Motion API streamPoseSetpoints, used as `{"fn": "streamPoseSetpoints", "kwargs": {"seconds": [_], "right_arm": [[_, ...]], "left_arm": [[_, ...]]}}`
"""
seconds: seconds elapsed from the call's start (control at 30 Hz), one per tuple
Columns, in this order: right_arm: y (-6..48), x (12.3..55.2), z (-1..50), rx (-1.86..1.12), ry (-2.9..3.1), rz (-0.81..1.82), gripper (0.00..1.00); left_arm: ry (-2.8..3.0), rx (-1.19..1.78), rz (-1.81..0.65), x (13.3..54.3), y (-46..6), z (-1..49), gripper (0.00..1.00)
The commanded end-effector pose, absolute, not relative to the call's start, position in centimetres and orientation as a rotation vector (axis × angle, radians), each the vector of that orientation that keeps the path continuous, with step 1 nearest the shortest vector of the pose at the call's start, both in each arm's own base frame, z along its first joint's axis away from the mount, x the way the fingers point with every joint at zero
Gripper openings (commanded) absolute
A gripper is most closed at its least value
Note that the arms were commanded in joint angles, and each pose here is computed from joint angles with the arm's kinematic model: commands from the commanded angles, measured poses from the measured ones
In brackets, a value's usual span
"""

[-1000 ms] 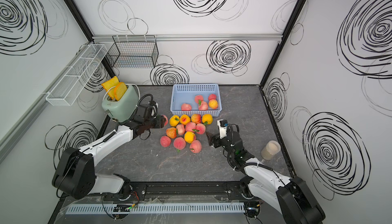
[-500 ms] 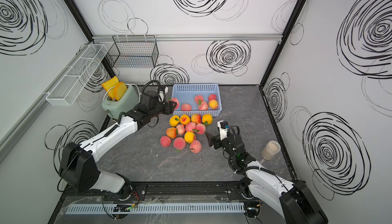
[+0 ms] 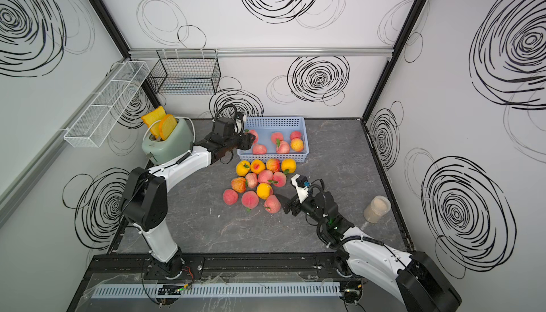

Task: Put the peaches into the basket
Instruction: Place the peach in the basket.

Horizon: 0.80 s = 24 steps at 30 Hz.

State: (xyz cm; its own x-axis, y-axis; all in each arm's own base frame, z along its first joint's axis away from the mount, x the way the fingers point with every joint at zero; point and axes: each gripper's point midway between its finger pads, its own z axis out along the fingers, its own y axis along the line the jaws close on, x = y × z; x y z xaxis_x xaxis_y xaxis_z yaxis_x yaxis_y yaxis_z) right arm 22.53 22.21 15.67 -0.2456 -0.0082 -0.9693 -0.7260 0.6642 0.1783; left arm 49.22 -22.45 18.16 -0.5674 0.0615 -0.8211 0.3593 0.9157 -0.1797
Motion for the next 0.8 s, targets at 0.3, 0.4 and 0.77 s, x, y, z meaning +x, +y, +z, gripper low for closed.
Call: {"fn": "streamPoseSetpoints", "kwargs": {"seconds": [0.3,0.4,0.77], "right_arm": [[22.9,22.4,16.4,-0.633,1.651,0.725,0.86],[23.0,22.3,16.4,-0.635,1.652,0.724,0.86],[23.2,22.5,16.2,-0.639,1.663,0.705,0.86]], "left_arm": [[2.095,0.358,-0.449,55.8,-25.2,15.4,0.64],[2.101,0.369,-0.452,56.8,-25.8,14.4,0.64],[2.153,0.461,-0.461,58.5,-28.5,10.8,0.66]]}}
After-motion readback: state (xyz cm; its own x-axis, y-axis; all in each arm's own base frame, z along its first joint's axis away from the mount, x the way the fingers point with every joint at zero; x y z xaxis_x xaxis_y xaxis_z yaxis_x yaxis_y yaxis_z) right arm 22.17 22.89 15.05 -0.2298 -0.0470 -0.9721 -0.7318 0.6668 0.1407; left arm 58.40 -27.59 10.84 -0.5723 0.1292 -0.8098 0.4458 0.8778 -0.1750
